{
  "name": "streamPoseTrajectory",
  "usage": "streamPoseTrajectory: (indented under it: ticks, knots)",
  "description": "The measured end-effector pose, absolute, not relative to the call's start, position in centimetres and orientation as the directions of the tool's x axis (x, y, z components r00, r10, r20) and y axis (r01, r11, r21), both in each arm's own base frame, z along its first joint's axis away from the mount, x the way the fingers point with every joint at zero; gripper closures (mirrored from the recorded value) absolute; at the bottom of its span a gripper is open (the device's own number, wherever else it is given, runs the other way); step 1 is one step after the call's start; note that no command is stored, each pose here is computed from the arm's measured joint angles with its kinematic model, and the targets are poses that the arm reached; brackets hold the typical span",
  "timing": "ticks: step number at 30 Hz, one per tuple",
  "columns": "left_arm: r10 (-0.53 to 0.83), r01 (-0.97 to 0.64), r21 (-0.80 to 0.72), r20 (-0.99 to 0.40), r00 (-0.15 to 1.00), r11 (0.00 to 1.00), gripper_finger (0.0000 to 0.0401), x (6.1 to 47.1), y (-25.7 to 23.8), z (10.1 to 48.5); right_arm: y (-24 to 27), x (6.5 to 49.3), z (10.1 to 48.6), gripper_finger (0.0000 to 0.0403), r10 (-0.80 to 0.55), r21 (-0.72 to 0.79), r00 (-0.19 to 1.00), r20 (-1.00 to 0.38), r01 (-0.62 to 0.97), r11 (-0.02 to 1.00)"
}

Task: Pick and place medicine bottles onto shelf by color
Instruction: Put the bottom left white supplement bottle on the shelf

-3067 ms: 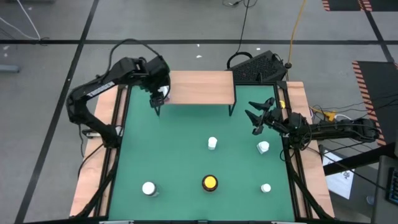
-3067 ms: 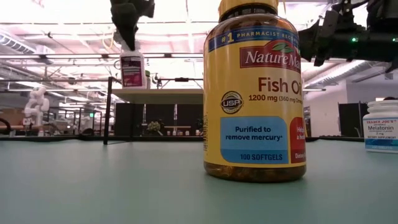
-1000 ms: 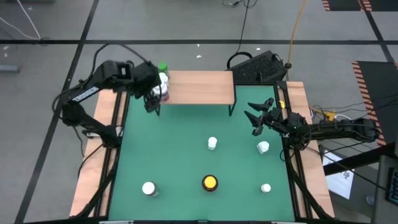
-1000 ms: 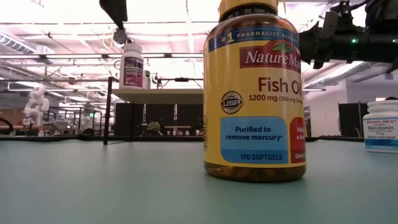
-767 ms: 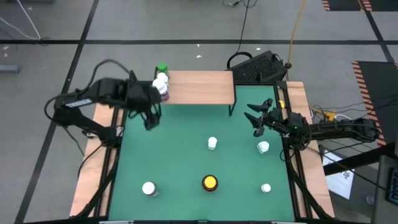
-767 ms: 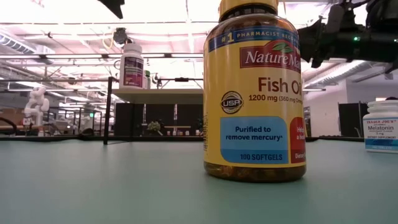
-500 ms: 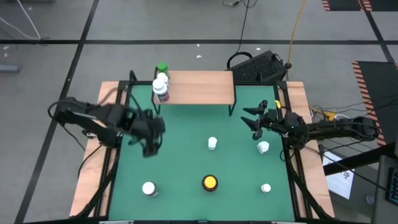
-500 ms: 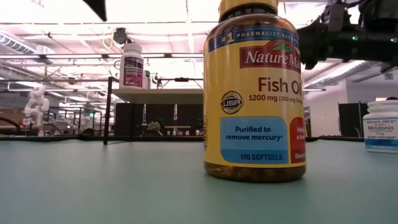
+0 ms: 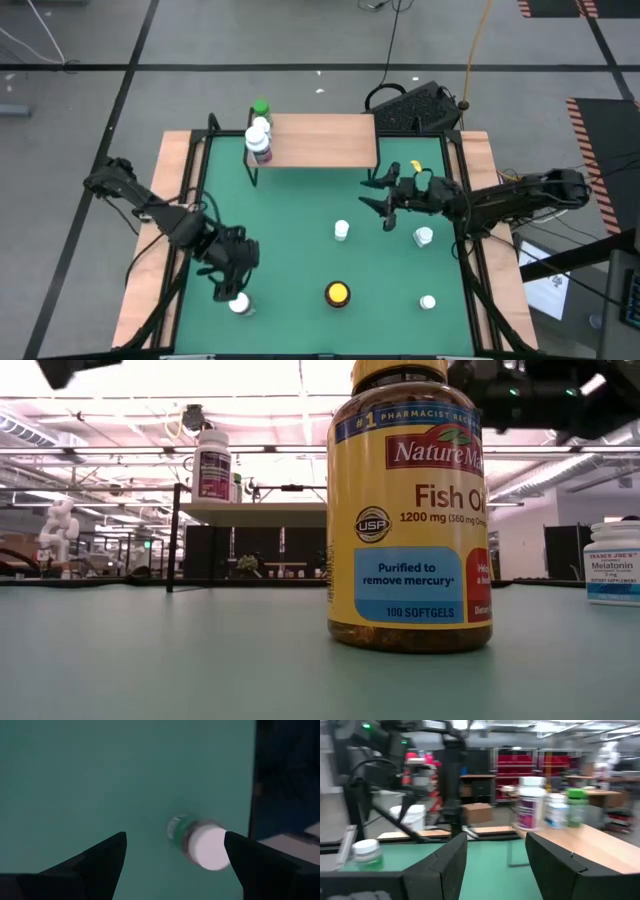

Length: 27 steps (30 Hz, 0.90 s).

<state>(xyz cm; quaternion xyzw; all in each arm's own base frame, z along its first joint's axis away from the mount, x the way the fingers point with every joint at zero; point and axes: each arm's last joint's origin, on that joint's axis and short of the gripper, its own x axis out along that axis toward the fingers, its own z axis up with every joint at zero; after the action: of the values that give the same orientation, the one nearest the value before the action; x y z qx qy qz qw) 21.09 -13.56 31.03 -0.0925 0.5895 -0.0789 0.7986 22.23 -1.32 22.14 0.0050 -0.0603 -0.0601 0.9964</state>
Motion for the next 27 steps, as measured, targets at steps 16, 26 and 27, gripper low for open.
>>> streamPoseTrajectory:
  ticks: [16,26,27]
  knots:
    - [-0.302,0.14,-0.269,-0.882,0.362,0.953,0.0061,18.3,-18.8,26.8,-0.6,27.9,23.4,0.0204,0.0,-0.013,0.999,0.051,0.001,1.0]
    - [-0.295,0.143,-0.259,-0.879,0.375,0.955,0.0061,17.8,-19.1,24.9,-0.6,27.7,23.6,0.0204,-0.001,-0.03,0.999,0.052,0.003,1.0]
    - [-0.289,0.14,-0.254,-0.879,0.378,0.957,0.0061,17.8,-19.0,24.8,-0.6,27.7,23.5,0.0204,-0.002,-0.035,0.999,0.044,0.003,0.999]
